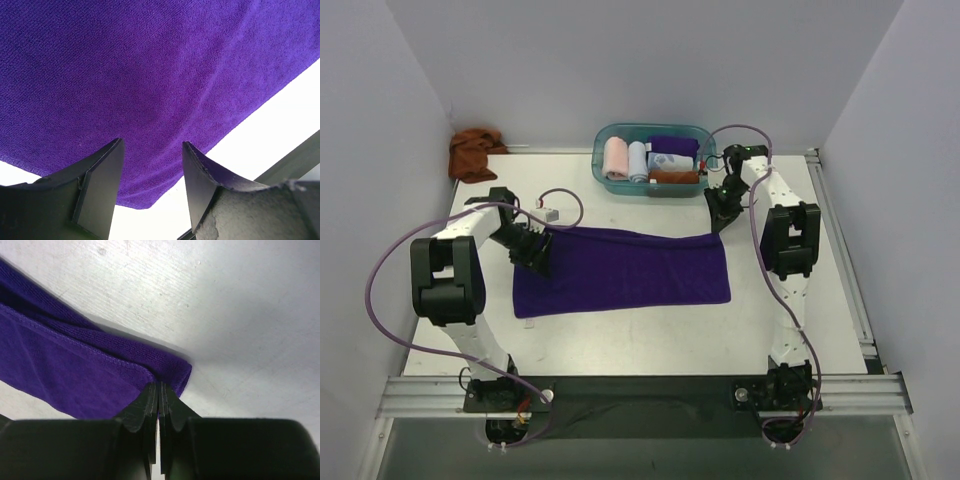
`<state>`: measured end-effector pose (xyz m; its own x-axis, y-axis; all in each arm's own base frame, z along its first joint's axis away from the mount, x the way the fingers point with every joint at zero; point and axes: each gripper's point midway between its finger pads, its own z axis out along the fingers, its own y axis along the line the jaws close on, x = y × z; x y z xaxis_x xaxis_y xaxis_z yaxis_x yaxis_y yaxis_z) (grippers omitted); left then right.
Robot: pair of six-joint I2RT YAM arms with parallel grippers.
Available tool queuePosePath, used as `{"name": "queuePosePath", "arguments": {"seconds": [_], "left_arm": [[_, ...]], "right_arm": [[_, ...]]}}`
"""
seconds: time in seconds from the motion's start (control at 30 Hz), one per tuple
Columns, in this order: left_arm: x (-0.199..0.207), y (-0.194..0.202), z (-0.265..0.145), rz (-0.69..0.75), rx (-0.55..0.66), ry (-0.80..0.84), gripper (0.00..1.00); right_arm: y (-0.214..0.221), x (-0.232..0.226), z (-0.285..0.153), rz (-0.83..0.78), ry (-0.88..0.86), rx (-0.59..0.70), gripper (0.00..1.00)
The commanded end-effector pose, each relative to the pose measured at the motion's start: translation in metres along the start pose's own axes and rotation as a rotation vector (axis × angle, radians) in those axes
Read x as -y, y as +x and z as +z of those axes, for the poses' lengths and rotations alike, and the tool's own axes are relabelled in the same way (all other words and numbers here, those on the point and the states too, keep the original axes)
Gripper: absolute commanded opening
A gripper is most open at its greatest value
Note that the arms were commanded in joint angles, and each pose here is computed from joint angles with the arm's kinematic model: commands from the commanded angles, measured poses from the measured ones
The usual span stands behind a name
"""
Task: Roll the towels
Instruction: Flatten the towel
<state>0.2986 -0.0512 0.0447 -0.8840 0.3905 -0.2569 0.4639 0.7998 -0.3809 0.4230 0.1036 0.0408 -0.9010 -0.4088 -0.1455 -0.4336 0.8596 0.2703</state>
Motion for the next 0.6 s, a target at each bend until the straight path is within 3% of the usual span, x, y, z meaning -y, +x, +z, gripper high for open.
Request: {"name": "queuePosePath", "arguments": {"seconds": [0.0, 0.23, 0.47, 0.57], "left_arm": [[-0.001, -0.008, 0.001, 0.008, 0.026, 0.004, 0.60], [-0.004, -0.004, 0.002, 0.001, 0.020, -0.011, 0.60], [-0.011, -0.015, -0.004, -0.023, 0.071, -0.034, 0.60], [-0.014, -0.019, -0.007, -0.038, 0.092, -0.036, 0.60]], "right_arm": [[-0.011, 0.003, -0.016, 0.010, 0.006, 0.056, 0.00], [-0.077, 0.038, -0.051, 0.049, 0.181, 0.393, 0.00], [-0.089, 0.082, -0.046, 0.113, 0.394, 0.438, 0.00], [-0.093, 0.079, -0.042, 0.126, 0.353, 0.453, 0.00]]}}
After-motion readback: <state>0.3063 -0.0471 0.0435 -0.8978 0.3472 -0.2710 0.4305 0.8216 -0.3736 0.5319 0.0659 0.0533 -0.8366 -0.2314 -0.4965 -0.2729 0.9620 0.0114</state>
